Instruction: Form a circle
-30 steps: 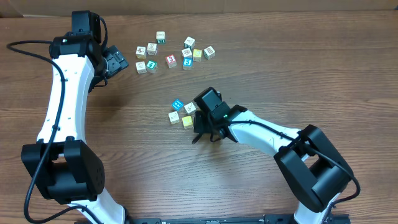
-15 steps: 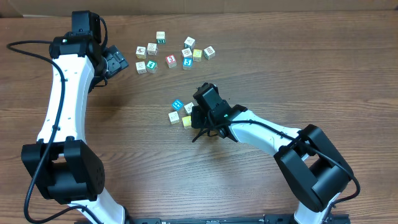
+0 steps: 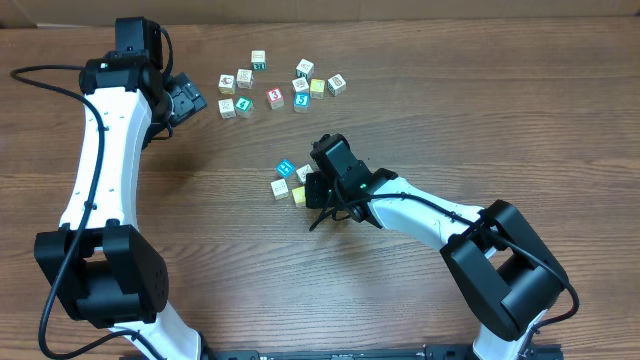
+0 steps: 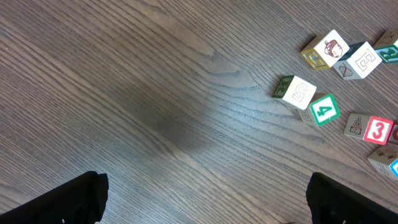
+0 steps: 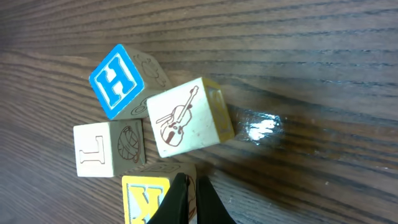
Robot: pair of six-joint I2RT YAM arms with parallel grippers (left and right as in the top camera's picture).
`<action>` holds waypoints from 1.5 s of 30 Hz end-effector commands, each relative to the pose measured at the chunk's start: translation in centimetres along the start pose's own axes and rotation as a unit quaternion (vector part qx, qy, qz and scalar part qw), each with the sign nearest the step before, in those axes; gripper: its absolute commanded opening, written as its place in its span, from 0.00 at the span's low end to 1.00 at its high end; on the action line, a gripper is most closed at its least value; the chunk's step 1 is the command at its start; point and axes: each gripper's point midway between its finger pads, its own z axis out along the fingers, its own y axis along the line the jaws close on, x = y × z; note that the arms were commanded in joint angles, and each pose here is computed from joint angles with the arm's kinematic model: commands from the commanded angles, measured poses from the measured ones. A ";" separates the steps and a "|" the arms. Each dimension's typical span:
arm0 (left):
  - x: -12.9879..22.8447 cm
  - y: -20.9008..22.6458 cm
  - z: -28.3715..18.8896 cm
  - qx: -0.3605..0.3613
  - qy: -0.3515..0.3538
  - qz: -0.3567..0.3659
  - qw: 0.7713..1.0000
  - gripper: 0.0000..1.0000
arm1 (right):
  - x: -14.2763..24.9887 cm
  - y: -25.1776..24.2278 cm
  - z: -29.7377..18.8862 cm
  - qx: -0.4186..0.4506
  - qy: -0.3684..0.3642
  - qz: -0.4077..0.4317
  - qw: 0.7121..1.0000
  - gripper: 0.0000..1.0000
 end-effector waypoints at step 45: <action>-0.6 -0.2 -1.1 0.010 -0.014 -0.002 1.000 1.00 | 4.1 0.2 -0.8 0.033 0.050 0.016 0.998 0.04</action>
